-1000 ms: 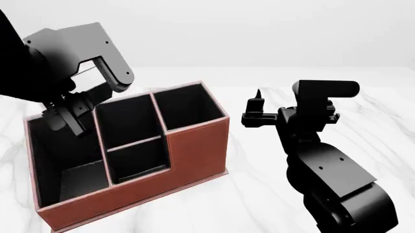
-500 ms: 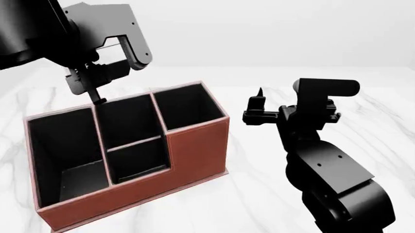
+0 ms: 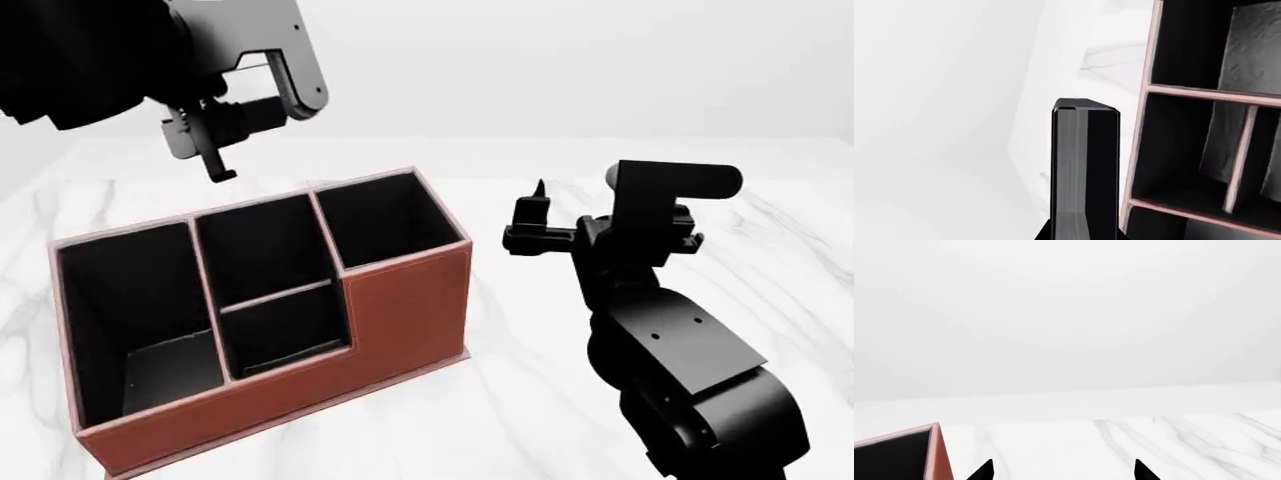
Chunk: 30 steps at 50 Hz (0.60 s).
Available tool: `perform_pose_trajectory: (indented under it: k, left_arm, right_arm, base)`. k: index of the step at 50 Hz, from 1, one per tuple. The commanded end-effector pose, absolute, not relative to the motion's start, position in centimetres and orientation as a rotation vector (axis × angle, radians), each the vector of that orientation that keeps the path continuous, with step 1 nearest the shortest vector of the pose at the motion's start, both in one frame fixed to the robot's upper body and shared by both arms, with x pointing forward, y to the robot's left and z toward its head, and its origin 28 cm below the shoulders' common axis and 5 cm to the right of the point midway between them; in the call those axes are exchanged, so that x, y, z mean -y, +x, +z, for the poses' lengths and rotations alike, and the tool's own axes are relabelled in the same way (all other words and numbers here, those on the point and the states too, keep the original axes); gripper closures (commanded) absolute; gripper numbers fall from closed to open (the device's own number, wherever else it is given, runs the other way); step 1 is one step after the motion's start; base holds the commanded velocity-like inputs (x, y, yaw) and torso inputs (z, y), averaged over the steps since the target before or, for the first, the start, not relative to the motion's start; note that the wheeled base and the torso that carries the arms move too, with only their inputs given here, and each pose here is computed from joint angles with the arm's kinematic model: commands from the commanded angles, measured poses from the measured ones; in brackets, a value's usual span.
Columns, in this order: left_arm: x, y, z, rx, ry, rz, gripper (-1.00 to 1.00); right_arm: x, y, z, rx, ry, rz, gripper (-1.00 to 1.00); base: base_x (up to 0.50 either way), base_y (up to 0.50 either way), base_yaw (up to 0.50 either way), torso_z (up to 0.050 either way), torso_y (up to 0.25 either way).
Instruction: Pick up the book and place it in the front compartment of the caddy.
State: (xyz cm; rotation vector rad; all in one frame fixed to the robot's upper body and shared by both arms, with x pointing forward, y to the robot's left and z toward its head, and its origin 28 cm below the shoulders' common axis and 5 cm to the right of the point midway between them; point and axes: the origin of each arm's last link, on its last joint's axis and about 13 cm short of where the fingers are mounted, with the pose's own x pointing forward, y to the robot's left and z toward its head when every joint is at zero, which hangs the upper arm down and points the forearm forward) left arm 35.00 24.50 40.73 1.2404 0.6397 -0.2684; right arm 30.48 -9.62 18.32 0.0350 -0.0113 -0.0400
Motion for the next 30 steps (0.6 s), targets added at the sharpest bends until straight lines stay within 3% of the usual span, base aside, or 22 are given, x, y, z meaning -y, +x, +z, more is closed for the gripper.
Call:
perform_pose_trajectory:
  k: [1,30]
  left_arm:
    - [-24.67,35.4,41.99,-0.573,1.306,-0.183,1.0]
    - [-24.67,35.4,41.99,-0.573,1.306,-0.183,1.0]
  right_arm:
    - [9.62,30.54,18.23,0.008,0.031,-0.04,-1.0]
    - [9.62,30.54,18.23,0.008,0.031,-0.04,-1.0]
  base:
    - [0.0,0.0,0.0,0.0,0.0]
    - [0.0,0.0,0.0,0.0,0.001]
